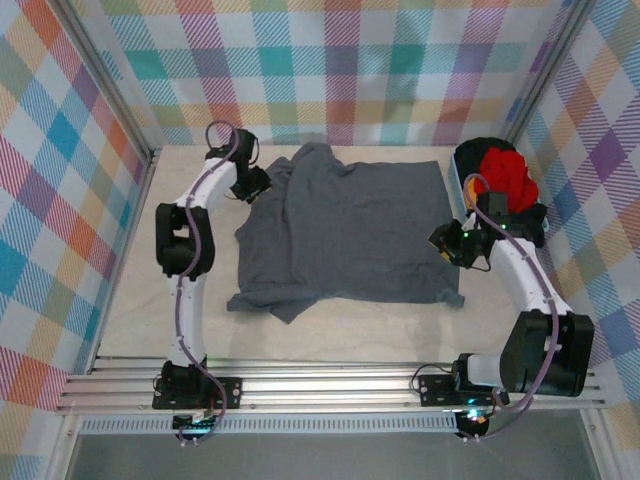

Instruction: Fold and stack the t-shirts

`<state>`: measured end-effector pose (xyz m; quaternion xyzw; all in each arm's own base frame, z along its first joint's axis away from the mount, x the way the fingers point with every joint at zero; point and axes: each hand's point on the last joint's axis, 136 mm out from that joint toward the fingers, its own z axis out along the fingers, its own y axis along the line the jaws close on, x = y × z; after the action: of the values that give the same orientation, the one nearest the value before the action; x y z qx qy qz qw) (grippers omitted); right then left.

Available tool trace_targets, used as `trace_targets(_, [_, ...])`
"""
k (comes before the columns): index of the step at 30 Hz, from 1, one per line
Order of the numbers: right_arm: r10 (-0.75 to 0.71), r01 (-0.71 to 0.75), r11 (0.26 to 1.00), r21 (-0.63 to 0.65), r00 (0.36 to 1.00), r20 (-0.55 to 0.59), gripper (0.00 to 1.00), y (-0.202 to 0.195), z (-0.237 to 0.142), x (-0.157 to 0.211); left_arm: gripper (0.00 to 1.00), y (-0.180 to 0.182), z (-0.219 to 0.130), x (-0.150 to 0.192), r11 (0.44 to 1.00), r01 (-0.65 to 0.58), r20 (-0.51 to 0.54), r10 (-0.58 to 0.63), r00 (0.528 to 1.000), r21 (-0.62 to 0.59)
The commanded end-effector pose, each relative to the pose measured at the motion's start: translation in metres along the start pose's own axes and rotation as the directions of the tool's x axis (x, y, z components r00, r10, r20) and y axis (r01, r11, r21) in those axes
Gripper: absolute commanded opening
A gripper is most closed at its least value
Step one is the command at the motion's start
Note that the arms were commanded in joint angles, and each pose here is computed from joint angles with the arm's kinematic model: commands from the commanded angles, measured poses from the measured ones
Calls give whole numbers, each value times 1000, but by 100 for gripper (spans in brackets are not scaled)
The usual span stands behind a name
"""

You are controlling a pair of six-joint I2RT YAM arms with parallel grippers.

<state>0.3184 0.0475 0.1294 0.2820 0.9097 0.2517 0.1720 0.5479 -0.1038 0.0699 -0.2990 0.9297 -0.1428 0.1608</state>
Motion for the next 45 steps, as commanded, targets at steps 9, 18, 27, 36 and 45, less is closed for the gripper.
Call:
trace_targets(9, [-110,111,994,13,990,-88,36,27,35,3,32,87,52,1,957,221,-120,-246,962,-186])
trace_targets(18, [-144,149,988,30,981,-128,36,33,45,14,30,176,29,-60,902,386,-37,-399,916,-193])
trace_targets(27, [-167,176,983,59,977,-136,36,49,63,15,37,107,-34,-63,960,279,-10,-279,960,-28])
trace_targets(36, [-89,103,959,263,994,-65,35,12,40,30,51,136,-104,47,969,224,-35,-228,973,-100])
trace_targets(45, [292,-275,940,200,955,-60,44,-43,18,111,60,233,-135,196,891,400,-63,-421,905,-212])
